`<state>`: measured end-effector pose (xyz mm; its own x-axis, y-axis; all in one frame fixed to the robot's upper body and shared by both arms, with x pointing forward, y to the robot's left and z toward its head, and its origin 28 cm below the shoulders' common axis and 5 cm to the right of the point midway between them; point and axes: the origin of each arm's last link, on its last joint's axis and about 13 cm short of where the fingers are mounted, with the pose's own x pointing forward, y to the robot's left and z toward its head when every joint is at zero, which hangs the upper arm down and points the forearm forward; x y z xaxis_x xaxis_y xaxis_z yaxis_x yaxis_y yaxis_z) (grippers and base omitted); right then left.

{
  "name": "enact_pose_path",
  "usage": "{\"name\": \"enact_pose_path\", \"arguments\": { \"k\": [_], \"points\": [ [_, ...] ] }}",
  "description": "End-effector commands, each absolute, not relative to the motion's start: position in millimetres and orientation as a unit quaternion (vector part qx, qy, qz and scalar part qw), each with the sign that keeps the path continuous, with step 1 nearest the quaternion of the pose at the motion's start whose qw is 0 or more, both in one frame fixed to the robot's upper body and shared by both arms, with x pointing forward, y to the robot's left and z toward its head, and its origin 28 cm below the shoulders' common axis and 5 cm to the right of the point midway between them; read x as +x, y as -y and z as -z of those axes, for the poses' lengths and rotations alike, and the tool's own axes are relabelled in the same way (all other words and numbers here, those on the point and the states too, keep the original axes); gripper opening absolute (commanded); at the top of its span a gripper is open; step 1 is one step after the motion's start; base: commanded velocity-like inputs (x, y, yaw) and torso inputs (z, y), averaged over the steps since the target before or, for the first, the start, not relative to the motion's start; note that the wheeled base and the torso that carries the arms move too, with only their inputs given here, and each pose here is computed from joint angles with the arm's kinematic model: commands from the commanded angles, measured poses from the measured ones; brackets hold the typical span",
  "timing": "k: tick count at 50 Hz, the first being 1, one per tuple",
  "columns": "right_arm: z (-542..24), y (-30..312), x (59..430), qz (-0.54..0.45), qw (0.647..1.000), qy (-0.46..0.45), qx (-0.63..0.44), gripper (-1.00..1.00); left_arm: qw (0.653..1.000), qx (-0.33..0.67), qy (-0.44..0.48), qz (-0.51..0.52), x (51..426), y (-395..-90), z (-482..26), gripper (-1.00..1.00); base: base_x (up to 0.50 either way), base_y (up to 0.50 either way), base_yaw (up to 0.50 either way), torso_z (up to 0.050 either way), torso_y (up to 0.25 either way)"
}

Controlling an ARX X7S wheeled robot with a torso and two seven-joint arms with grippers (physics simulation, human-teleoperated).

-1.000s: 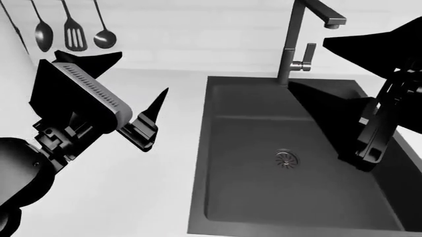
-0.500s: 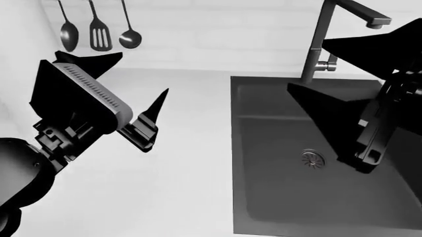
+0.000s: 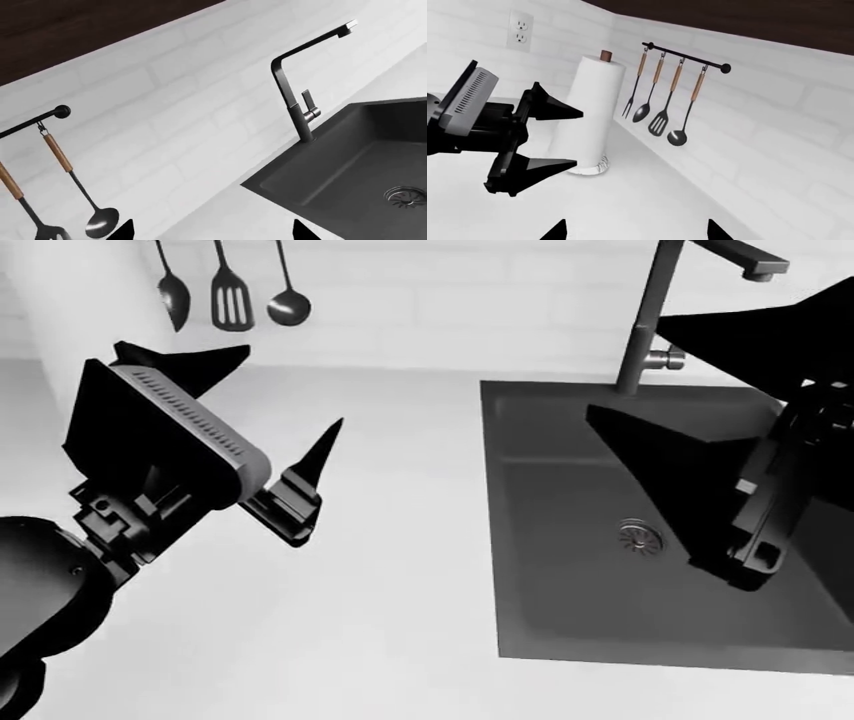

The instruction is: Pick the celery, carrot from the counter and place them in the cabinet. Then close the cabinet.

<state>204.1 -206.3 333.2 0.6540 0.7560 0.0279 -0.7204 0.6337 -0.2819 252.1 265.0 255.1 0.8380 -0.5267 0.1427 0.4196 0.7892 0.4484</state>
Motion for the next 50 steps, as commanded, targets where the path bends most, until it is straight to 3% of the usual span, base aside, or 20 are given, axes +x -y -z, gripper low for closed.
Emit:
{"name": "enact_pose_path", "arguments": {
  "k": [1, 30, 50],
  "points": [
    [-332, 207, 203, -0.412, 0.900, 0.073, -0.121, 1.00, 0.937, 0.204, 0.131, 0.254, 252, -265, -254, 1.00, -0.43, -0.02, 0.00, 0.000, 0.000],
    [-333, 206, 202, -0.416, 0.898, 0.077, -0.121, 1.00, 0.938, 0.201, 0.130, 0.250, 248, -266, -251, 1.00, 0.02, 0.00, 0.00, 0.000, 0.000],
    [-338, 209, 200, -0.408, 0.901, 0.086, -0.122, 1.00, 0.964, 0.158, 0.133, 0.167, 222, -285, -250, 1.00, 0.00, 0.00, 0.00, 0.000, 0.000]
  ]
}}
